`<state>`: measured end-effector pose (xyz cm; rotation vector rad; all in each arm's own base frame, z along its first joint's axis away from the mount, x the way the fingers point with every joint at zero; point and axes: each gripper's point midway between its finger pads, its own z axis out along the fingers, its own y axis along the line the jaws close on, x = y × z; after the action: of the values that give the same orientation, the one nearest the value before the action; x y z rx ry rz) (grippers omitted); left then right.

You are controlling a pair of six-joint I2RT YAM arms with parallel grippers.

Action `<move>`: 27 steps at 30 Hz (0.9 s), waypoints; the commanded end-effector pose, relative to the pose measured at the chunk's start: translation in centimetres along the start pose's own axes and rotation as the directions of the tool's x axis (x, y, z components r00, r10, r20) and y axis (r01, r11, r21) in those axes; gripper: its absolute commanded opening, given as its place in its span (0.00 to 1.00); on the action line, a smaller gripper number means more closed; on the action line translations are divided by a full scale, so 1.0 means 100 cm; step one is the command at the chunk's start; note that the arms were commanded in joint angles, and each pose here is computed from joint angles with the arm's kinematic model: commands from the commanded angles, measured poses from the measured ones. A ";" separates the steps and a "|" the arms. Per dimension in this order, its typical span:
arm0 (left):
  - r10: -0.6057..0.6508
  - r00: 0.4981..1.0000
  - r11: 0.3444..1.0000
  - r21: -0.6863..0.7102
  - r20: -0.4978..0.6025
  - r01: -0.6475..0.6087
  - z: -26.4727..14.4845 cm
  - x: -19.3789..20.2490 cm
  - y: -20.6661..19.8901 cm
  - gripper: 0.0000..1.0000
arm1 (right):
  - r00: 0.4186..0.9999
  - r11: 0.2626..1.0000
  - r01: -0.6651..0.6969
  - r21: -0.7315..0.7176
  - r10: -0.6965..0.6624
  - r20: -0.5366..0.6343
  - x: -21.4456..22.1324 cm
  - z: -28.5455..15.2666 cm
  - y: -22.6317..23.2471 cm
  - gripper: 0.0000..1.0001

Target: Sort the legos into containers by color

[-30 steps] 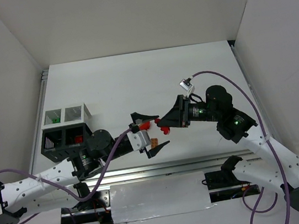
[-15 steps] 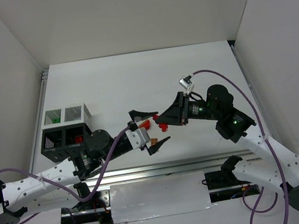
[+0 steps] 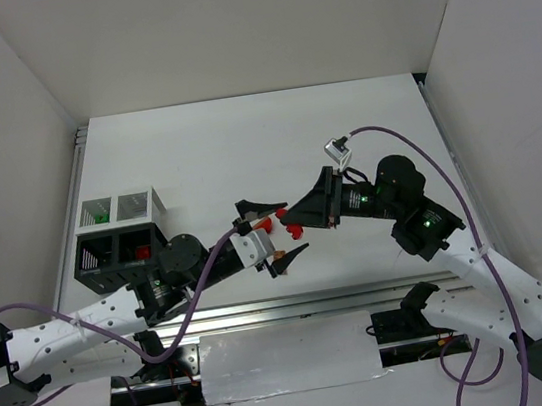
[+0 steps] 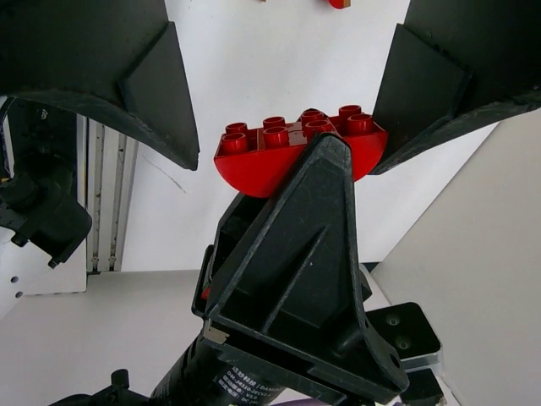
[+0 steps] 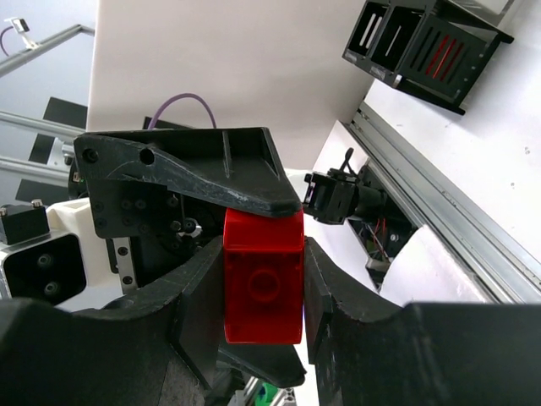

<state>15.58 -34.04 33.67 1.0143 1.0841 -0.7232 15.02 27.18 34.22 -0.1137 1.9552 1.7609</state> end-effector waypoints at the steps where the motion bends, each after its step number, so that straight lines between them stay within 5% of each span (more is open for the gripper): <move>1: -0.007 0.993 0.999 -0.035 0.117 0.011 -0.004 -0.038 0.010 0.90 | 0.999 0.999 0.040 -0.026 -0.039 0.031 -0.005 0.002 0.005 0.00; 4: -0.008 0.993 0.999 -0.032 0.115 0.011 -0.004 -0.039 0.010 0.77 | 0.999 0.999 0.040 -0.030 -0.039 0.032 -0.005 0.002 0.006 0.00; 6: -0.011 0.995 1.000 -0.028 0.102 0.014 -0.003 -0.037 0.009 0.56 | 0.999 0.998 0.042 -0.039 -0.041 0.031 -0.005 0.001 0.009 0.00; 13: -0.023 0.998 0.998 -0.052 0.051 0.026 0.005 -0.025 0.013 0.15 | 0.998 0.996 0.063 -0.059 -0.061 0.029 -0.004 -0.002 0.018 0.00; 14: -0.027 0.999 0.998 -0.061 0.043 0.030 0.006 -0.024 0.014 0.12 | 0.997 0.995 0.070 -0.066 -0.069 0.024 -0.003 -0.003 0.019 0.11; 16: -0.039 0.999 0.992 -0.120 0.002 0.039 0.008 -0.016 0.024 0.00 | 0.996 0.994 0.090 -0.069 -0.088 0.032 -0.003 -0.004 0.019 0.53; 17: -0.053 0.999 0.987 -0.151 -0.003 0.052 0.008 -0.017 0.029 0.00 | 0.994 0.994 0.096 -0.050 -0.094 0.052 -0.006 -0.005 0.016 0.99; 24: -0.188 0.980 0.870 -0.474 -0.061 0.137 -0.027 0.021 0.086 0.00 | 0.966 0.981 0.164 0.106 -0.181 0.185 -0.034 -0.026 0.003 1.00; 27: -0.326 0.944 0.718 -0.662 -0.047 0.215 -0.064 0.044 0.123 0.00 | 0.924 0.948 0.172 0.268 -0.250 0.291 -0.061 -0.048 -0.011 1.00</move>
<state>22.98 -28.43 31.51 0.6255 1.4282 -0.4897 17.67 23.76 33.65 -0.0188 1.9066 1.5033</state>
